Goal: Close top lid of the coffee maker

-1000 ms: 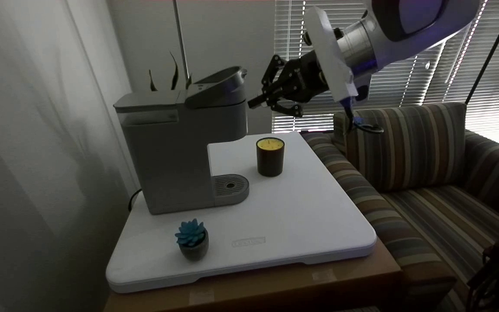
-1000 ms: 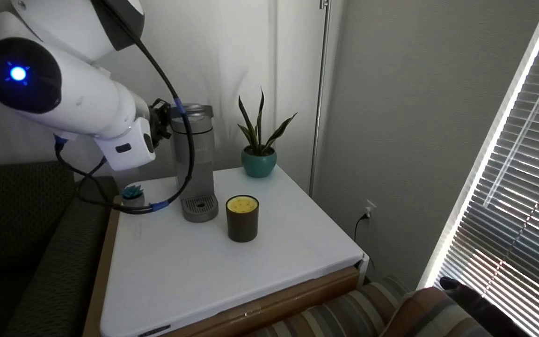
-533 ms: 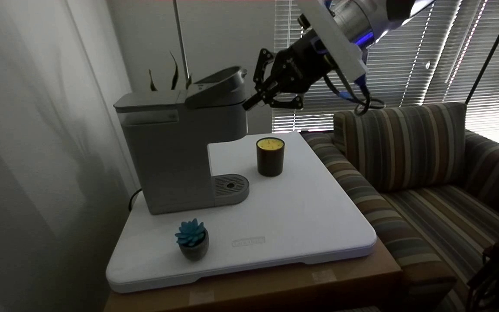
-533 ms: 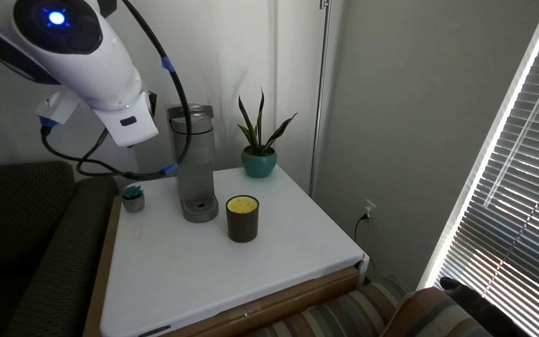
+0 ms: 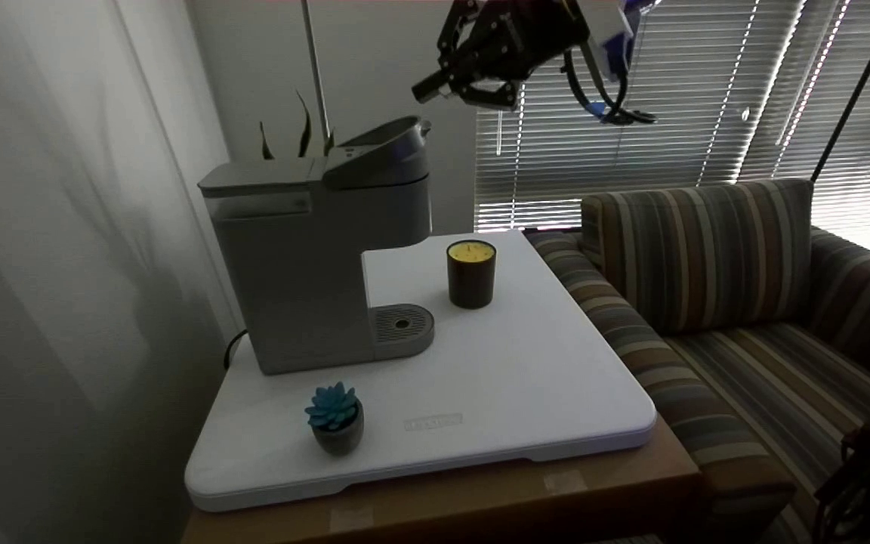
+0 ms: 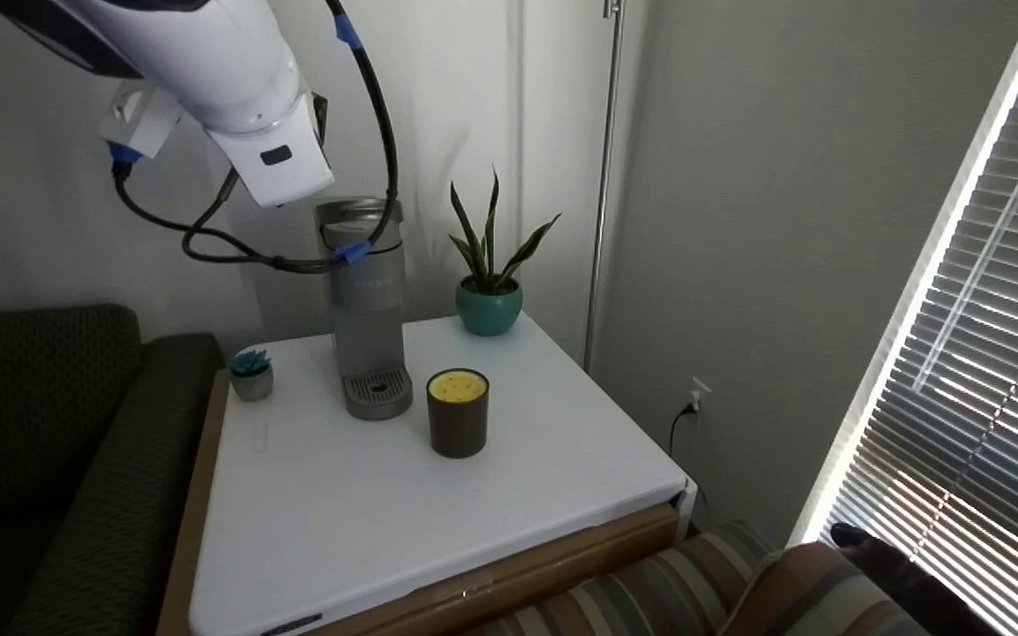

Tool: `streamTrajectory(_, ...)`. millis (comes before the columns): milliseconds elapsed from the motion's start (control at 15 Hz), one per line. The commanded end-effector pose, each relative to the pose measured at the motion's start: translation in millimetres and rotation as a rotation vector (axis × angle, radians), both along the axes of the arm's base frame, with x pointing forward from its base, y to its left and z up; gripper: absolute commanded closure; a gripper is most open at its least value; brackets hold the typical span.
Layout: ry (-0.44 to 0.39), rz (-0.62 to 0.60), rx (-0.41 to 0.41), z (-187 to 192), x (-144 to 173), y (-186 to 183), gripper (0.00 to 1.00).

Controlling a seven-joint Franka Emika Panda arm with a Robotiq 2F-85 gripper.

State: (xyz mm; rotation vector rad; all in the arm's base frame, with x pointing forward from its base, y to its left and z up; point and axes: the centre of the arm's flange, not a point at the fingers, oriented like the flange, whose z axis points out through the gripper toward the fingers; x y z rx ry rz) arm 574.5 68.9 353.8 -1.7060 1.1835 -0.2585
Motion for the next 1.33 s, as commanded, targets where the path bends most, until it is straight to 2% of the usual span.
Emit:
streamTrajectory(0, -0.058, -0.053, 0.105, 5.6, 13.4, -2.8, 1.00)
streamTrajectory(267, -0.075, -0.131, 0.170, -6.2, 15.9, -1.9, 1.00)
streamTrajectory(600, -0.043, -0.171, 0.171, -31.3, 11.0, -2.7, 1.00)
streamTrajectory(867, -0.037, -0.220, 0.202, -58.5, -0.2, -4.9, 1.00)
streamTrajectory(1267, -0.187, -0.286, 0.378, -94.2, -7.9, -6.3, 1.00)
